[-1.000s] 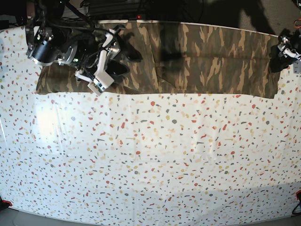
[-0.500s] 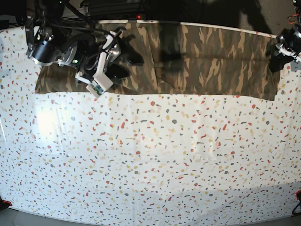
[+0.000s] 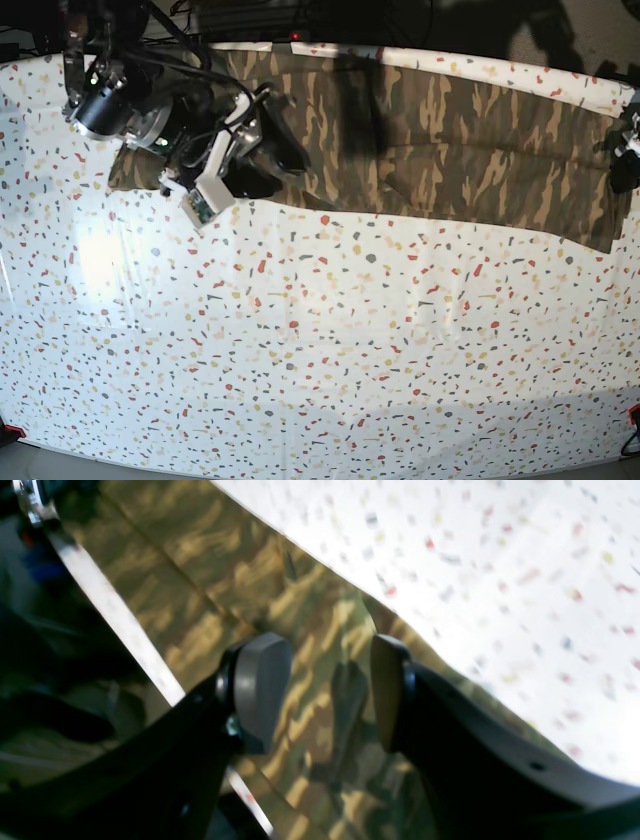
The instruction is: Fold the T-shirt properly
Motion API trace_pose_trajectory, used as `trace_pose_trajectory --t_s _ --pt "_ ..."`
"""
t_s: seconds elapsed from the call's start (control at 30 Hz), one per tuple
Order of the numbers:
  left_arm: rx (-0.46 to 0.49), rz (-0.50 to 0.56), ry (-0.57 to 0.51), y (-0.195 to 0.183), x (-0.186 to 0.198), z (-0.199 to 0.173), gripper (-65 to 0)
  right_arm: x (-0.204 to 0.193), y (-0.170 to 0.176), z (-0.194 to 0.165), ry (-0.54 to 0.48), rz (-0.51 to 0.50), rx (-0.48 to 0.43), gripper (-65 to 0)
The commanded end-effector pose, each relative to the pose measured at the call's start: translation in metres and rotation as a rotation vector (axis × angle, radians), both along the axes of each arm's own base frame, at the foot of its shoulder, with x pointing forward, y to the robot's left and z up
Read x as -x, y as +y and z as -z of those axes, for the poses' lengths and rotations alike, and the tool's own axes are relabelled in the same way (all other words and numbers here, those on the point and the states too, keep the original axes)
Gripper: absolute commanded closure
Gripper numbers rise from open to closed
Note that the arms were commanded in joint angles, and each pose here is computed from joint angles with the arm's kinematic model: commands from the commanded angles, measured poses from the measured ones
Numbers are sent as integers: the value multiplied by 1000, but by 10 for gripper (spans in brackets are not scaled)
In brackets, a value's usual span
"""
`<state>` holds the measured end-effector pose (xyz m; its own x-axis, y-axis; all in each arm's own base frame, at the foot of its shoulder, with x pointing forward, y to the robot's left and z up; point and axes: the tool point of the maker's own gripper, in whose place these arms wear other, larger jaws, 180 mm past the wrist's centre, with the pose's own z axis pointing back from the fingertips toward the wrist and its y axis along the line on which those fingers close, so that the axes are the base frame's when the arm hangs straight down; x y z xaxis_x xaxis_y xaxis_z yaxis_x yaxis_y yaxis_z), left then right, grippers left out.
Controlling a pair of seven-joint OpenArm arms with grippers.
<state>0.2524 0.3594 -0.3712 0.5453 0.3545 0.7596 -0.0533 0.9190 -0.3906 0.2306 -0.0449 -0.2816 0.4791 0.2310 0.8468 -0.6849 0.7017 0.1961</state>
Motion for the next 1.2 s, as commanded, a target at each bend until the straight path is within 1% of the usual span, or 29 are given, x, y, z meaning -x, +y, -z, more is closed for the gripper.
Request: trace_pose_trajectory --t_s 0.0,0.03,0.13,0.2,0.3,0.37,0.47,0.53,0.63,0.77,0.93,1.0,1.1,1.17 --pt "-35 -22 -55 17 -12 -22 0 -4 6 -14 -40 3 -46 -304" --pt "-55 -38 -51 24 -13 -25 0 -4 9 -15 -40 9 -62 -304" --pt "-181 -70 -20 50 -14 -30 0 -5 17 -18 -40 21 -103 -304" --pt "-238 -88 7 63 -14 -33 0 -6 22 -20 -40 28 -122 -304" --pt "-250 -81 15 67 -14 -38 0 -7 27 -22 -41 39 -143 -304" --pt "-246 -62 41 63 -13 -36 0 -8 27 -21 -43 49 -131 -304" --pt "-197 2 91 39 -10 -31 0 -10 22 -15 -49 64 -84 -304" --pt "-139 47 88 16 -9 -34 0 -11 20 -13 -51 68 -67 -304" --pt "-54 108 25 -27 -7 -44 0 -11 19 -13 -51 70 -61 -304" --pt "10 170 -37 -83 6 -51 0 -11 19 -12 -51 70 -60 -304" --pt "98 182 -112 -133 21 -63 0 -12 19 -13 -53 70 -61 -304" --pt "136 176 -146 -148 22 -71 0 -14 19 -14 -59 70 -61 -304" --pt "223 162 -199 -166 21 -82 0 -16 19 -16 -65 68 -55 -304" --pt "252 187 -212 -179 23 -83 0 -17 19 -16 -65 66 -49 -304"
